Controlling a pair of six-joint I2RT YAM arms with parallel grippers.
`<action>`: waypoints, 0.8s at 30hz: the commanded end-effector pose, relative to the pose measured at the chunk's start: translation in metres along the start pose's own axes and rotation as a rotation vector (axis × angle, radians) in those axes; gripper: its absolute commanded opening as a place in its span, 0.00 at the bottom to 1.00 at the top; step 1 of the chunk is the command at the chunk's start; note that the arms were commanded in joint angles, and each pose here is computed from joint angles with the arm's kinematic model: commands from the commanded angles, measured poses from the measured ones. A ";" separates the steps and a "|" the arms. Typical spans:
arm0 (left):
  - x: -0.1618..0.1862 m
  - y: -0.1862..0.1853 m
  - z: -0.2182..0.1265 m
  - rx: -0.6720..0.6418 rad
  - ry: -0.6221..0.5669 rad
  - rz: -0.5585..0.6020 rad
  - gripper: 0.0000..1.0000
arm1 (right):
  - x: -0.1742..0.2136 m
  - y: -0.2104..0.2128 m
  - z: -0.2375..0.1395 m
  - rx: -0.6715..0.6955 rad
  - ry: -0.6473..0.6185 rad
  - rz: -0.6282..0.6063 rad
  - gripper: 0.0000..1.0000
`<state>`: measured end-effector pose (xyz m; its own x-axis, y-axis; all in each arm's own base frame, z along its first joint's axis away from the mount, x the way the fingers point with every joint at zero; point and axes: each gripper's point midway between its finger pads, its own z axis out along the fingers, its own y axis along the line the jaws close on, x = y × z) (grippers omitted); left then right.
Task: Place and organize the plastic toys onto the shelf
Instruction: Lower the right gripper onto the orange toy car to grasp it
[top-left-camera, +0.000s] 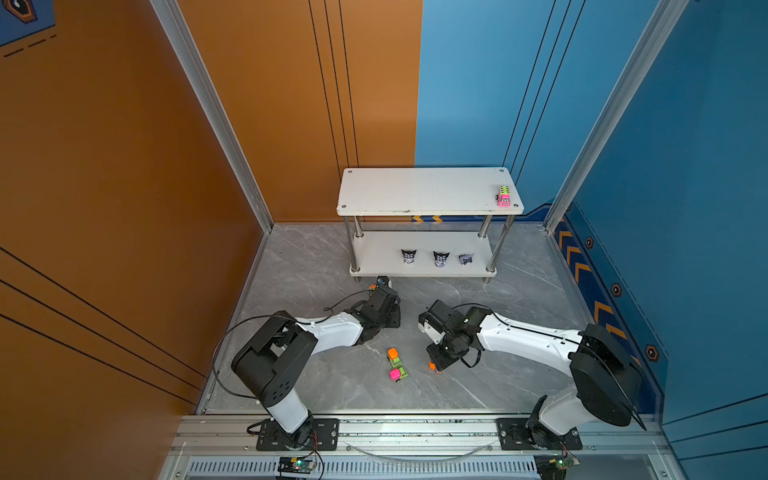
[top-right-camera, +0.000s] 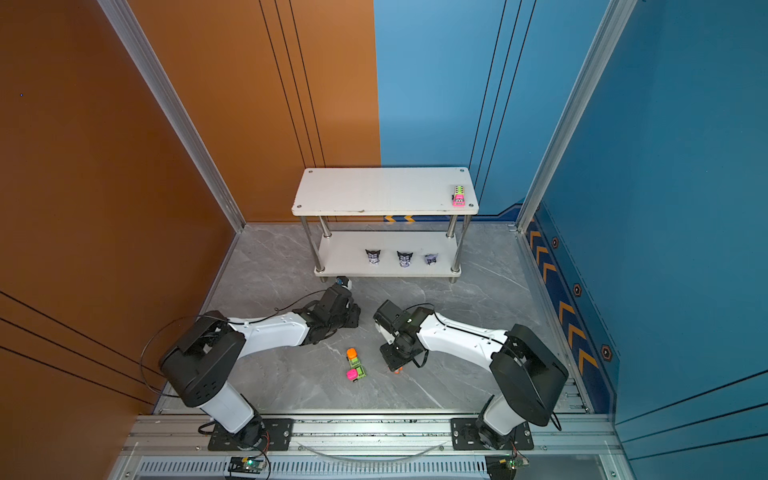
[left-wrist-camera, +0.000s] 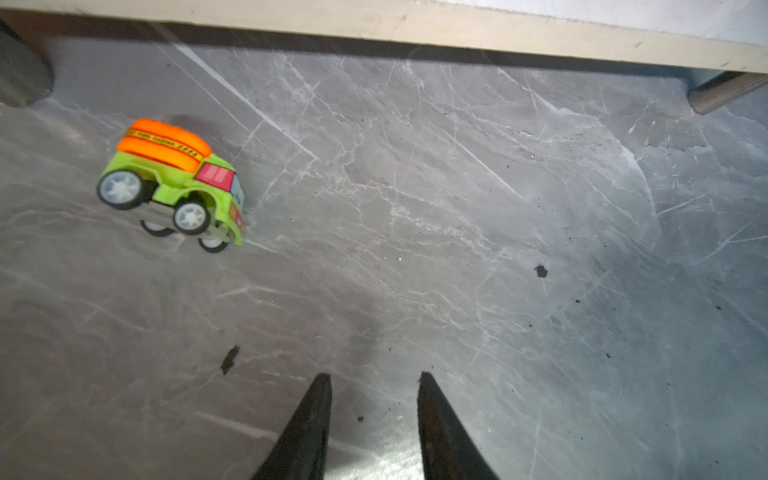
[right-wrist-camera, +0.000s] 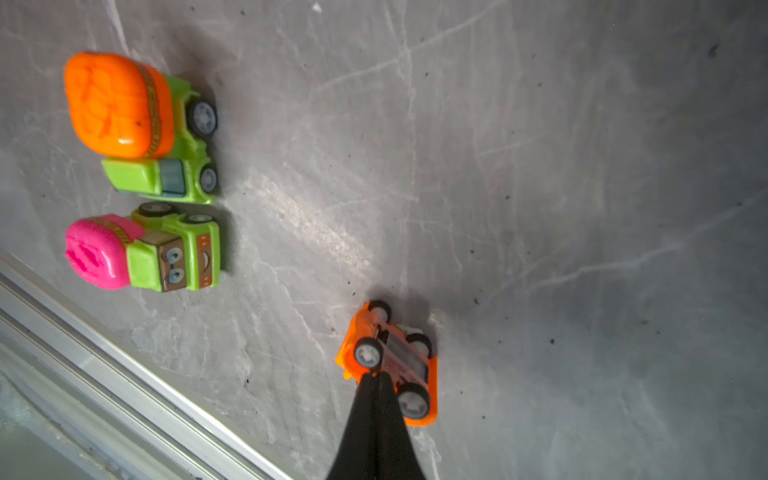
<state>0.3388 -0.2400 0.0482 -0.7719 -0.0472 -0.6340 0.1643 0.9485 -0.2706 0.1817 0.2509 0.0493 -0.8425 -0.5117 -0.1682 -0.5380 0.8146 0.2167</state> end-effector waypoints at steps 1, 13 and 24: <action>-0.001 -0.013 0.004 0.039 0.015 -0.007 0.37 | -0.012 0.002 0.003 -0.038 -0.005 -0.010 0.02; 0.000 -0.015 0.009 0.046 0.025 -0.002 0.37 | -0.016 -0.018 0.018 -0.025 0.019 0.050 0.02; -0.001 -0.017 0.006 0.059 0.023 -0.003 0.37 | -0.030 -0.033 -0.006 0.024 -0.088 0.091 0.02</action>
<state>0.3396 -0.2496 0.0430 -0.7879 -0.0408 -0.6145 0.1799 0.9391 -0.2929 0.2201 0.2421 0.0349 -0.8877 -0.4262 -0.1741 -0.4579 0.8565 0.2382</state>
